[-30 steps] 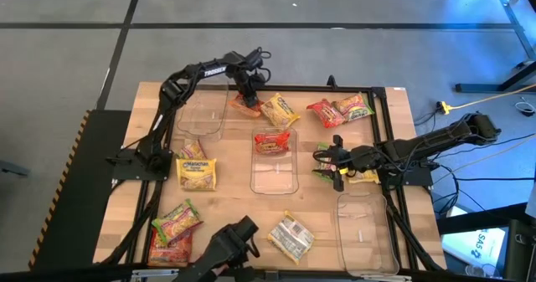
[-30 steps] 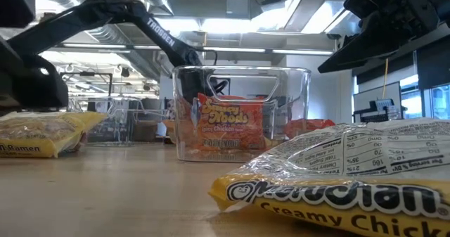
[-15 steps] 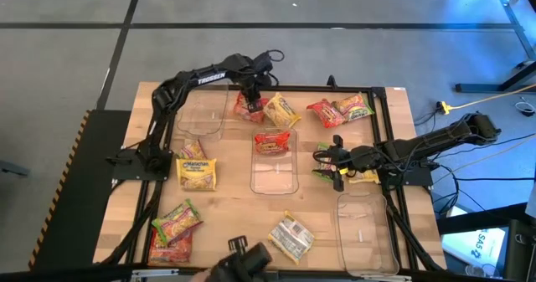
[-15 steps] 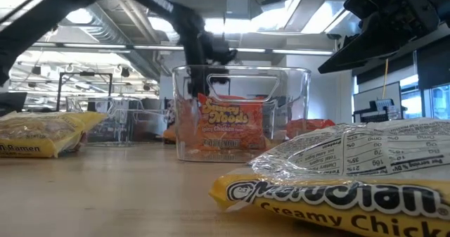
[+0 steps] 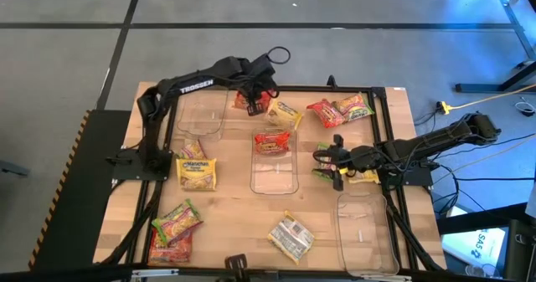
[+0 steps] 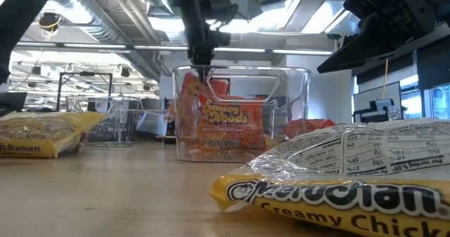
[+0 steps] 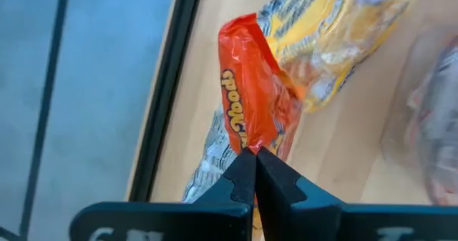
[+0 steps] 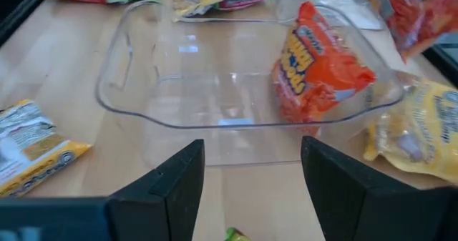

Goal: Sort Maruchan noodles
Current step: Put the top left orange noodle pack into the middle transparent bin

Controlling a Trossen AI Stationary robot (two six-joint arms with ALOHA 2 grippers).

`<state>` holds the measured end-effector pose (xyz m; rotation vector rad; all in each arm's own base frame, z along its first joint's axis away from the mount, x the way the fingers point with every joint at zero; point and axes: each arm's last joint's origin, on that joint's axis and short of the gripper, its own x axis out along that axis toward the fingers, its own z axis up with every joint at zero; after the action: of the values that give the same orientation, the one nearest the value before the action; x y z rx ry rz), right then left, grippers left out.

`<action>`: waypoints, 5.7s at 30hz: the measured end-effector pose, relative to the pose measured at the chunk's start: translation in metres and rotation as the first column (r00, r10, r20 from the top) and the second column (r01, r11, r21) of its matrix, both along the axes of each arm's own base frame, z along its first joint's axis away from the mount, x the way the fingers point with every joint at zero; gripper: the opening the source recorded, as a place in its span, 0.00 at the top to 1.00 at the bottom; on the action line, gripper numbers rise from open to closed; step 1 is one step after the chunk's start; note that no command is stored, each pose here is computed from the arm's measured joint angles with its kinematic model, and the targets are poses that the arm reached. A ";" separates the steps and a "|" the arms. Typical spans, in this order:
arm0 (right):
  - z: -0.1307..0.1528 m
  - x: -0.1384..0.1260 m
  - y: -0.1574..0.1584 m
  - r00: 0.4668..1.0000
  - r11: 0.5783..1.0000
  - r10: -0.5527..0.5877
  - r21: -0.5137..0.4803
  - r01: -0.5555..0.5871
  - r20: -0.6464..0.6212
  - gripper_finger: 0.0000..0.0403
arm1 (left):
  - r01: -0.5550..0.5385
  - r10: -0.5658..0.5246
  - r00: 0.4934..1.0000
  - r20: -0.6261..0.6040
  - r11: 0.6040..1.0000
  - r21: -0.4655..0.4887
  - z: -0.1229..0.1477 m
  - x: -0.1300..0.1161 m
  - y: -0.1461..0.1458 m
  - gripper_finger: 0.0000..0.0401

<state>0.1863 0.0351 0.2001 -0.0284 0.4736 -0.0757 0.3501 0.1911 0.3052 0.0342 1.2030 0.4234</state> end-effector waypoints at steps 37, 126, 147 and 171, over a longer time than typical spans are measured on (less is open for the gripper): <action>0.023 0.042 -0.036 0.878 0.981 -0.184 0.137 0.136 0.442 0.27 | 0.221 -0.244 0.900 0.360 0.970 0.107 0.074 0.020 -0.161 1.00; 0.037 0.021 -0.029 0.977 0.991 0.052 0.107 -0.075 0.207 0.49 | 0.236 -0.214 0.955 0.206 0.968 -0.086 0.046 0.026 -0.187 0.77; 0.019 0.004 -0.005 0.992 0.998 0.002 0.066 -0.011 0.128 0.49 | 0.085 -0.039 0.959 0.281 0.984 -0.155 -0.039 0.041 -0.187 0.79; 0.019 0.004 -0.005 0.991 0.999 -0.005 0.050 -0.002 0.133 0.49 | 0.068 -0.043 0.969 0.244 0.993 -0.094 -0.090 0.031 -0.177 0.79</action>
<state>0.1905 0.0296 0.2191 0.0257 0.3415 -0.0669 0.3811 0.0137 0.2149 -0.0698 0.9786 0.3072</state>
